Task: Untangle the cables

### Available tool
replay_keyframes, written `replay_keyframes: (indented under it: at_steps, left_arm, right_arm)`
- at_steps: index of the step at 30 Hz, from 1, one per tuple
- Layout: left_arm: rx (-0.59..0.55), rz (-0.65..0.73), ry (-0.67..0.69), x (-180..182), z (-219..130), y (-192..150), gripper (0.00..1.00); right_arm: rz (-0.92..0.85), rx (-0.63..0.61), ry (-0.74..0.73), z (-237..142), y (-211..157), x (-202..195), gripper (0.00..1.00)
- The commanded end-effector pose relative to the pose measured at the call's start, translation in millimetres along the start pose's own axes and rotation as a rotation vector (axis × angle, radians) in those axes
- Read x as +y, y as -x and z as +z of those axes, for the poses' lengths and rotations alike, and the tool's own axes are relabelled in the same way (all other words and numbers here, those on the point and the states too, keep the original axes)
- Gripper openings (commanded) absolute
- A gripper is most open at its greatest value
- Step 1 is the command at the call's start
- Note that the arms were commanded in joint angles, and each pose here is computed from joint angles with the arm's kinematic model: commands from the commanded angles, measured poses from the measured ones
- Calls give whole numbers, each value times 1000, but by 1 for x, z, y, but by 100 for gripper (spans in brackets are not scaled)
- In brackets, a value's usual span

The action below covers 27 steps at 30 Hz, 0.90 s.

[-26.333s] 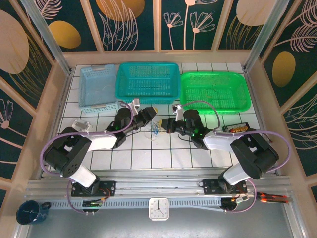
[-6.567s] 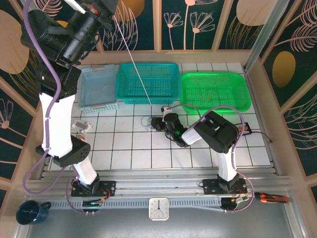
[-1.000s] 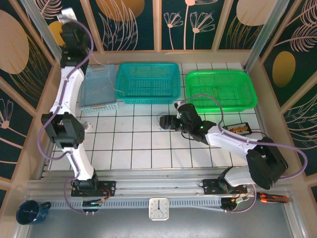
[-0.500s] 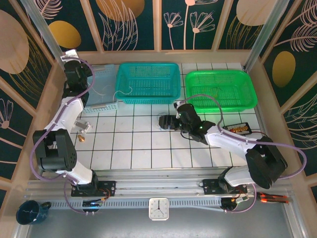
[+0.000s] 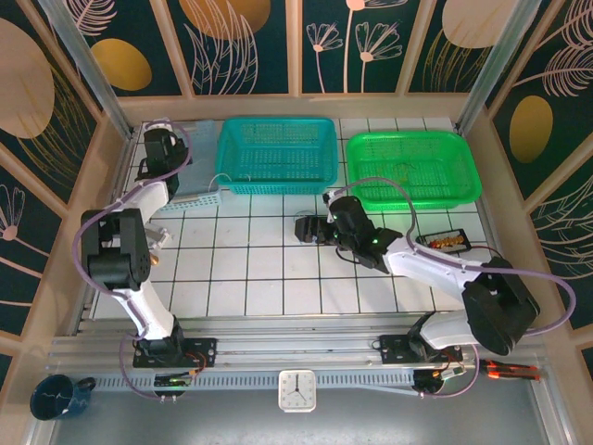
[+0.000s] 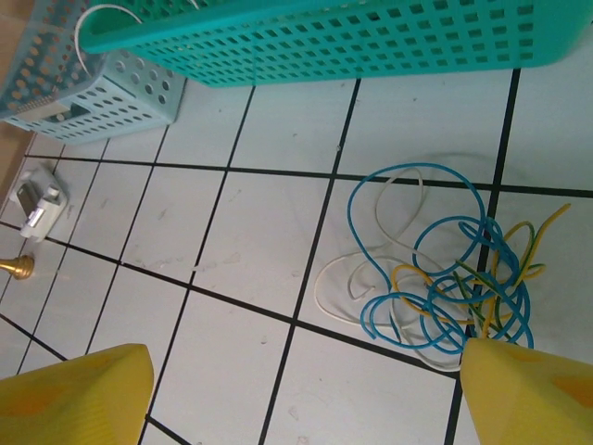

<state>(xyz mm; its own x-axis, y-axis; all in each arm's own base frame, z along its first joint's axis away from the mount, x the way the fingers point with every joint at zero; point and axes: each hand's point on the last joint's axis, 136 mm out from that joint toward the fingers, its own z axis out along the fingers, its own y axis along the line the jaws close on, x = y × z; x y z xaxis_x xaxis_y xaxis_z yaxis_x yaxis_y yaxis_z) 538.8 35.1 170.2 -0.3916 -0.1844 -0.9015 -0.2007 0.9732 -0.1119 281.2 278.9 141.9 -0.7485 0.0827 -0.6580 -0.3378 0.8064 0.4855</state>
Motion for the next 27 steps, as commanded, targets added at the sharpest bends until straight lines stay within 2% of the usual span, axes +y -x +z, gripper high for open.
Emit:
replay_keyframes:
  at_steps: [1, 3, 6, 10, 18, 23, 27]
  left_arm:
    - [20, 10, -40, -10, 8, 2, 38]
    - [27, 19, -45, -11, 8, 5, 55]
    - [16, 26, -67, -16, 0, 19, 74]
    - [1, 22, -139, -30, -15, 42, 88]
    - [12, -20, -296, -56, -60, 62, 91]
    - [55, -97, -327, -55, -87, 38, 87]
    - [103, -197, -379, -57, -105, -1, 79]
  right_arm:
    - [-3, -38, -28, -11, 5, -2, 86]
    - [-4, -42, -30, -13, 6, -2, 86]
    - [-4, -45, -31, -15, 6, -1, 86]
    - [-6, -43, -28, -13, 7, 1, 86]
    - [-34, -49, 2, -9, 15, 12, 86]
    - [-49, -77, 18, -4, 25, 17, 86]
    - [-53, -73, 65, 2, 30, 25, 86]
